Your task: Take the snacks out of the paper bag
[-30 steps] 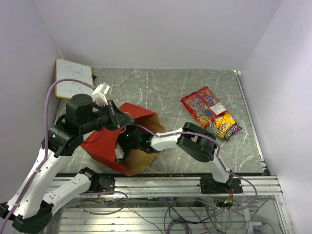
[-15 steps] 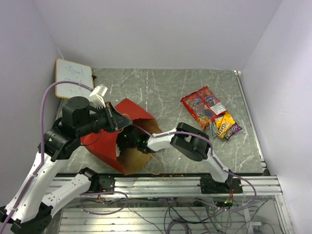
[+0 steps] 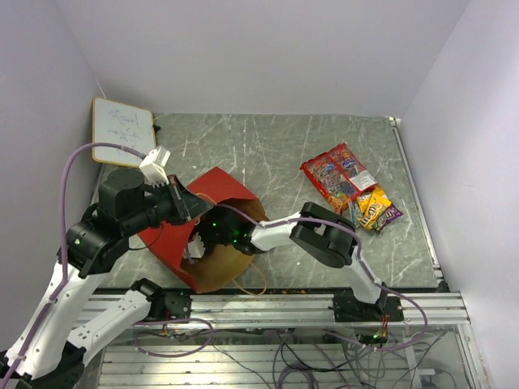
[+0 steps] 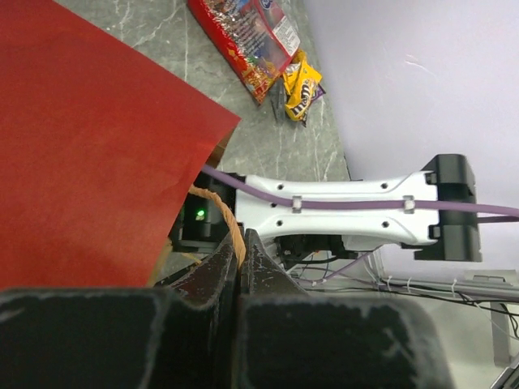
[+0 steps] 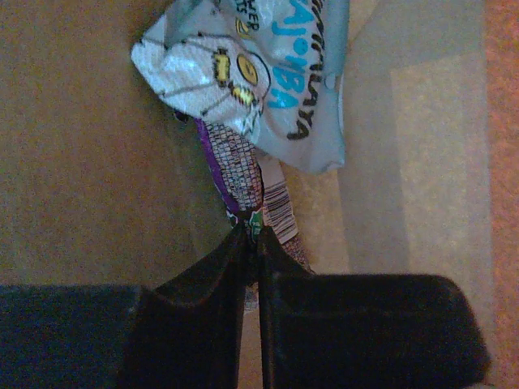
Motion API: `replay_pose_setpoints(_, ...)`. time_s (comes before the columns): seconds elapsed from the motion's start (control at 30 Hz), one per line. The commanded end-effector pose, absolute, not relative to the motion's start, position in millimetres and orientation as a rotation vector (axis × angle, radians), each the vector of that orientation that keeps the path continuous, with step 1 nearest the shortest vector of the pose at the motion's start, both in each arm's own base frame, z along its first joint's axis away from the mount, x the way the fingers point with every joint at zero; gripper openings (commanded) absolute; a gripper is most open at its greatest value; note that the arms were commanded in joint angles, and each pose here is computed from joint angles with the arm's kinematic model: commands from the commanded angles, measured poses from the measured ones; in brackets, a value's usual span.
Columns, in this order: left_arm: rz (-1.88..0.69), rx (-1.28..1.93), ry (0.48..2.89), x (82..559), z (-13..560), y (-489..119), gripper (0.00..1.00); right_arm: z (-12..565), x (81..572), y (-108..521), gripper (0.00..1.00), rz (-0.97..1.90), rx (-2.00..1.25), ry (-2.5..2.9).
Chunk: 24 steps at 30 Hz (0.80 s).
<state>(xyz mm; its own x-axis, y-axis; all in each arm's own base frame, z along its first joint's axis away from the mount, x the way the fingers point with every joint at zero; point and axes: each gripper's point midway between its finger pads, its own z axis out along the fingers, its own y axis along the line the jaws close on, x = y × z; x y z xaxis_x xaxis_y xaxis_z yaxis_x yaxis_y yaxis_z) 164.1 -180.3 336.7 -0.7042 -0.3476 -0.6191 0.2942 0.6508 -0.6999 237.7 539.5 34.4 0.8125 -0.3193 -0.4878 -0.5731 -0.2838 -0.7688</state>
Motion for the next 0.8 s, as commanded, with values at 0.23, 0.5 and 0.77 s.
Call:
replay_pose_setpoints(0.23, -0.918, -0.144, 2.116, 165.9, 310.3, -155.7, 0.07, 70.2, 236.1, 497.5, 0.04, 0.263, -1.836, 0.774)
replay_pose_setpoints(0.5, -0.898, -0.247, 2.097, 167.8, 300.6, -146.5, 0.07, 100.9, 220.3, 473.1, 0.02, 0.321, -1.775, 0.84)
replay_pose_setpoints(0.77, -0.896, -0.312, 2.043, 170.6, 303.5, -139.4, 0.07, 118.0, 201.2, 439.1, 0.0, 0.352, -1.776, 0.89)
